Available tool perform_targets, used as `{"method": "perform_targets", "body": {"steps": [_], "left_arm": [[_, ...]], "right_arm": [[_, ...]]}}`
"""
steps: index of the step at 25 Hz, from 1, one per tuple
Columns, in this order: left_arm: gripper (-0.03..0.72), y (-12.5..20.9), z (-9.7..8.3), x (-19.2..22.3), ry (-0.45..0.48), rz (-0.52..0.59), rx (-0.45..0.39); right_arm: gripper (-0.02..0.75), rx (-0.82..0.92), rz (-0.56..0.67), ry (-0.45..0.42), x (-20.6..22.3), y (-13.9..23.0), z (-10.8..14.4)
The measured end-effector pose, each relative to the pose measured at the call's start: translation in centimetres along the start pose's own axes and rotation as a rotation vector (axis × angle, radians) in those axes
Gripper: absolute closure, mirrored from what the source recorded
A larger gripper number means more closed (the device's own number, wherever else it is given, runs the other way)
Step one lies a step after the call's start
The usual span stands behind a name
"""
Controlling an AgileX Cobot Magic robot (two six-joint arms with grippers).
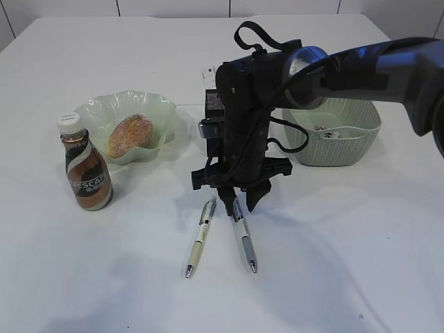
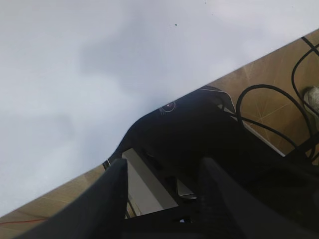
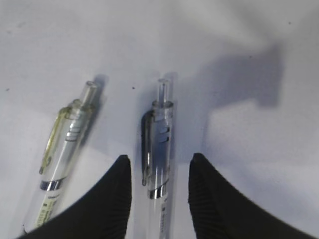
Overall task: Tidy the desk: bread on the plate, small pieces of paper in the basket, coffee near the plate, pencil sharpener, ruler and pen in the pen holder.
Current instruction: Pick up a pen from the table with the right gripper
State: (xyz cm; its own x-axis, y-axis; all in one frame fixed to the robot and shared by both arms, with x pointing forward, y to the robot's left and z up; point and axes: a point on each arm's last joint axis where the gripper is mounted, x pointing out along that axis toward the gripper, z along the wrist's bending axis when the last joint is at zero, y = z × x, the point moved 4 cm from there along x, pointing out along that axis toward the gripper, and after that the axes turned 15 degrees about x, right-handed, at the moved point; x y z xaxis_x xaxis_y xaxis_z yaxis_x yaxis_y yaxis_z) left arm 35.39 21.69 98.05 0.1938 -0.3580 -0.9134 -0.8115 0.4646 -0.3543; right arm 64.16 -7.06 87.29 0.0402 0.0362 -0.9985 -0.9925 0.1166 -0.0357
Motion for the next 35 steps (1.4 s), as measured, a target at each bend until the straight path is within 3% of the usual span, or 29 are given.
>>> {"method": "perform_targets", "body": {"steps": [35], "left_arm": [[0.361, -0.69, 0.20, -0.02, -0.015, -0.053, 0.000]], "right_arm": [[0.421, -0.065, 0.011, 0.037, 0.00, 0.59, 0.12]]}}
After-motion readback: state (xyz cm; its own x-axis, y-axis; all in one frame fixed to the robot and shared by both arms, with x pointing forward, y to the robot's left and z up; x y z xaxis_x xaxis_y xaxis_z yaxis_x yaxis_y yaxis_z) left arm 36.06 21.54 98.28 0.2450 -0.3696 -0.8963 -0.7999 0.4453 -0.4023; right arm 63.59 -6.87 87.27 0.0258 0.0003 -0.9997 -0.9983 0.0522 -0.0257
